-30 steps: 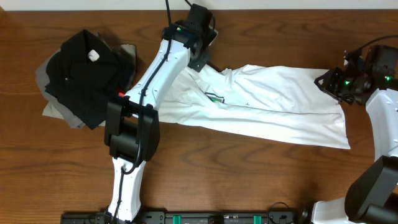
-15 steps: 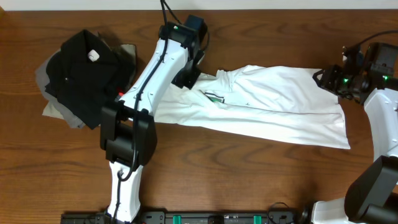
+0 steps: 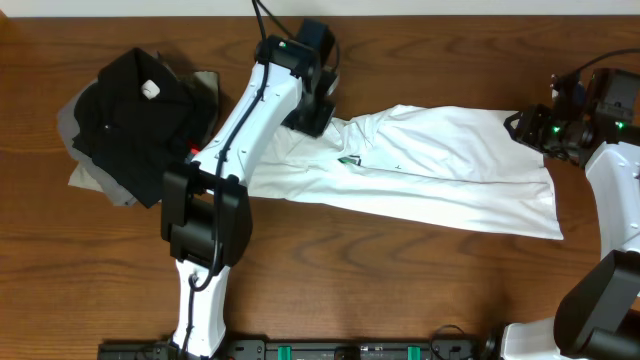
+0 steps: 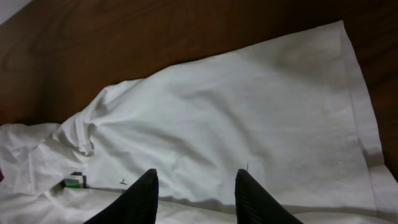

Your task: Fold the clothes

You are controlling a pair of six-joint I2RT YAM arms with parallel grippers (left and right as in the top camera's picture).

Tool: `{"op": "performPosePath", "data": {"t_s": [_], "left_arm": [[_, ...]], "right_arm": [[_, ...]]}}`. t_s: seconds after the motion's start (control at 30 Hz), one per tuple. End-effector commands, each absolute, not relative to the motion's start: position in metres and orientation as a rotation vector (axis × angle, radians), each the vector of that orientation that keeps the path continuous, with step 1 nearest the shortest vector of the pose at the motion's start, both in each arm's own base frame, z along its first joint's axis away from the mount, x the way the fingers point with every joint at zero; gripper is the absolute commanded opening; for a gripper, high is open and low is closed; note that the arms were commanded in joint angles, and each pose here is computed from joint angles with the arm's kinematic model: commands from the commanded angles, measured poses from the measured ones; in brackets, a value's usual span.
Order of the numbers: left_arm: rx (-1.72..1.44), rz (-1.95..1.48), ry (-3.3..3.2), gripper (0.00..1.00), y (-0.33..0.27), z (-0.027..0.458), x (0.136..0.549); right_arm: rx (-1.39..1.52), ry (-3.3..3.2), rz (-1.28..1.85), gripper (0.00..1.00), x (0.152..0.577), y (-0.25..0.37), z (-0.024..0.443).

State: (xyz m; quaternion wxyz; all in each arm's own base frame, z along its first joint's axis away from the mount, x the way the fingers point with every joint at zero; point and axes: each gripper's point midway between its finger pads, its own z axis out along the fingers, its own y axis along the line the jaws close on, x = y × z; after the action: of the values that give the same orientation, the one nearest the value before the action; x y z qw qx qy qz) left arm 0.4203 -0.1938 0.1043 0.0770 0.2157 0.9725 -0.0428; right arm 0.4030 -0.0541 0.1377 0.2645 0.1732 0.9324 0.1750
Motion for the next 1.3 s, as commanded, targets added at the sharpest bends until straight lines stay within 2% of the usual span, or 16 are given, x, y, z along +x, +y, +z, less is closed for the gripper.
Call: {"op": "performPosePath", "data": {"t_s": [0.0,0.13,0.43,0.47,0.5,0.53,0.57,0.6,0.93,0.97,1.07,1.27], "left_arm": [[0.730,-0.274,2.821,0.49,-0.223,0.099,0.428],[0.788,-0.288,2.757,0.59,-0.244,0.075,0.440],[0.917,-0.276,2.786,0.58,-0.260,0.039,0.428],[0.942,-0.273,2.783,0.54,-0.262,0.037,0.426],[0.961,-0.271,2.778,0.42,-0.262,0.036,0.425],[0.972,-0.269,2.776,0.28,-0.262,0.036,0.425],[0.978,-0.267,2.775,0.08,-0.262,0.036,0.424],[0.976,-0.263,2.774,0.06,-0.262,0.039,0.424],[0.870,-0.230,2.850,0.06,-0.252,0.090,0.392],[0.873,-0.226,2.872,0.07,-0.252,0.089,0.386],[0.887,-0.206,2.945,0.25,-0.251,0.083,0.367],[0.935,-0.165,2.986,0.27,-0.250,0.075,0.350]], "right_arm": [[0.444,2.533,0.468,0.39,0.404,-0.051,0.134],[0.448,2.542,0.471,0.38,0.402,-0.050,0.133],[0.450,2.546,0.473,0.37,0.401,-0.050,0.132],[0.450,2.546,0.473,0.37,0.401,-0.050,0.132],[0.451,2.546,0.473,0.37,0.401,-0.050,0.132],[0.456,2.547,0.475,0.37,0.401,-0.050,0.132],[0.457,2.549,0.475,0.37,0.400,-0.050,0.132],[0.458,2.552,0.475,0.37,0.400,-0.050,0.131],[0.460,2.556,0.477,0.37,0.399,-0.049,0.131],[0.460,2.556,0.477,0.37,0.399,-0.049,0.131],[0.460,2.556,0.476,0.37,0.399,-0.049,0.131],[0.458,2.552,0.475,0.38,0.400,-0.050,0.131]]}}
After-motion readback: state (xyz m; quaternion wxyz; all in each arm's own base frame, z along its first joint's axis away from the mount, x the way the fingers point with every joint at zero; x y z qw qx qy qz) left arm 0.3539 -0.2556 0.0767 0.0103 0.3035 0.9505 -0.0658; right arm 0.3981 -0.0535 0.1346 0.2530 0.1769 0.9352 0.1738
